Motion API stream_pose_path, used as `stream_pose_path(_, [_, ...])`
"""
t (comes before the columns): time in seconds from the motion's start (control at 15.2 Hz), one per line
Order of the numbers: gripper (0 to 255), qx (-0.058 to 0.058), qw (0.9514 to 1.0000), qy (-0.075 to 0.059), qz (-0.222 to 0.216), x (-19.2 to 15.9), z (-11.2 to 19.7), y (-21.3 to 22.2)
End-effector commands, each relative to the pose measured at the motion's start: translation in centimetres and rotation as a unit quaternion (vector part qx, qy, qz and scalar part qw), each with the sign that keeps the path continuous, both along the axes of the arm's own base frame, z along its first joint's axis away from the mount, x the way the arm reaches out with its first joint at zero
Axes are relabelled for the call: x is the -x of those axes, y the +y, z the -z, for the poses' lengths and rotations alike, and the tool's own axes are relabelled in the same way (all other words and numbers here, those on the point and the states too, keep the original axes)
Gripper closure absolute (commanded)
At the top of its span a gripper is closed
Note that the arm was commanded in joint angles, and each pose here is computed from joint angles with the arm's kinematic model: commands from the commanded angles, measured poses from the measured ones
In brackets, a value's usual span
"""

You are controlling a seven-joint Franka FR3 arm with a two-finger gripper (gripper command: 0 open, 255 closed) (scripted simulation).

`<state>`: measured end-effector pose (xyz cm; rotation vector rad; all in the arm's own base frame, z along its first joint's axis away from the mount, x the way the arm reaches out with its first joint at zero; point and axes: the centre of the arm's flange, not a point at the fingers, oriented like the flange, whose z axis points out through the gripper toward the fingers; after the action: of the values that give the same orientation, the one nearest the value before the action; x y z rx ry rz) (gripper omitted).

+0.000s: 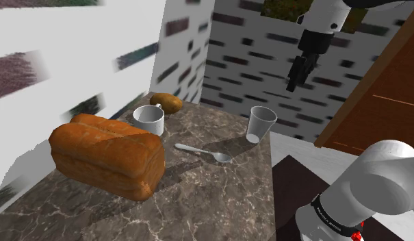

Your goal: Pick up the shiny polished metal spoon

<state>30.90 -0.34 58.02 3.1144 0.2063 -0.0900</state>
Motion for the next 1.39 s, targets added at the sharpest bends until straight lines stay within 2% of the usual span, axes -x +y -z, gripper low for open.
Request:
stream_pose_path(0.0, [0,0.000,1.0000,0.000,0.000,0.0,0.0,0.0])
stream_pose_path(0.66, [0,-0.039,0.9968,-0.044,-0.055,-2.6,7.9,8.6])
stream_pose_path(1.32, [0,-0.078,0.9871,-0.087,-0.109,-4.9,14.9,18.0])
